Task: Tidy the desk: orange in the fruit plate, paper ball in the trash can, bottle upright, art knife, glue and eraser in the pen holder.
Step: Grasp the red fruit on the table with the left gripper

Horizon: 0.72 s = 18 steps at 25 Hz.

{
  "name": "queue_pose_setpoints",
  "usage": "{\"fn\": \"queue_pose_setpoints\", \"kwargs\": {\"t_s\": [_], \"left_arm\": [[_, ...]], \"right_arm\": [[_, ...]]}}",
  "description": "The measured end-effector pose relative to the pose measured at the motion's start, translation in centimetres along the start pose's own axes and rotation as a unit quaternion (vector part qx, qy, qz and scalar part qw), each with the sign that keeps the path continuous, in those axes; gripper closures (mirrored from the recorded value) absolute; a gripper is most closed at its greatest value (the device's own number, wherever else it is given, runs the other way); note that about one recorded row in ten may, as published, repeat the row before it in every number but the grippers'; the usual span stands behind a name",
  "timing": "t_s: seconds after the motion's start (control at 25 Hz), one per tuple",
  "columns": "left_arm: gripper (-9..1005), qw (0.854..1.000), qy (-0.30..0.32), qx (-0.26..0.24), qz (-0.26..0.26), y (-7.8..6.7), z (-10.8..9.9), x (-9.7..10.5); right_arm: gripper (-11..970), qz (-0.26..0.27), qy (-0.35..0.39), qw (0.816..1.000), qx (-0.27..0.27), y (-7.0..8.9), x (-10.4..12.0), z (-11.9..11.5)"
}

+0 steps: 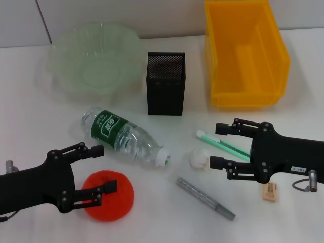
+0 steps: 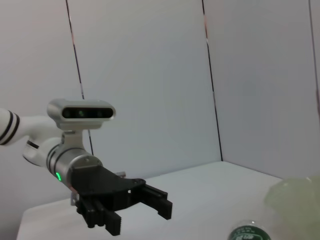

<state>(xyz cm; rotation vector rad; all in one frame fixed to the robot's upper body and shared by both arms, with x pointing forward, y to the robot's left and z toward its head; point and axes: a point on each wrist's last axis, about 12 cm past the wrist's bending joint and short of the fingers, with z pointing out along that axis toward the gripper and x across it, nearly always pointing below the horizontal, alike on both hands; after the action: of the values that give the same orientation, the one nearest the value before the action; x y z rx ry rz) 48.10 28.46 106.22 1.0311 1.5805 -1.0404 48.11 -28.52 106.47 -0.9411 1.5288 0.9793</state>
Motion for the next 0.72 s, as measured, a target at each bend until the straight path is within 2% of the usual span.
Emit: {"fn": "queue_pose_setpoints", "kwargs": {"t_s": [0.64,0.72], "left_arm": [[193,1.0,-0.005,-0.005,0.006,0.12,-0.17,-0.19],[198,1.0,-0.012,-0.021,0.017,0.05,-0.48,0.02]], "right_arm": [[185,0.003,0.001,1.0,0.004,0.09,0.19,-0.18],[185,0.003,0.001,1.0,0.004,0.11,0.18,-0.2]]}}
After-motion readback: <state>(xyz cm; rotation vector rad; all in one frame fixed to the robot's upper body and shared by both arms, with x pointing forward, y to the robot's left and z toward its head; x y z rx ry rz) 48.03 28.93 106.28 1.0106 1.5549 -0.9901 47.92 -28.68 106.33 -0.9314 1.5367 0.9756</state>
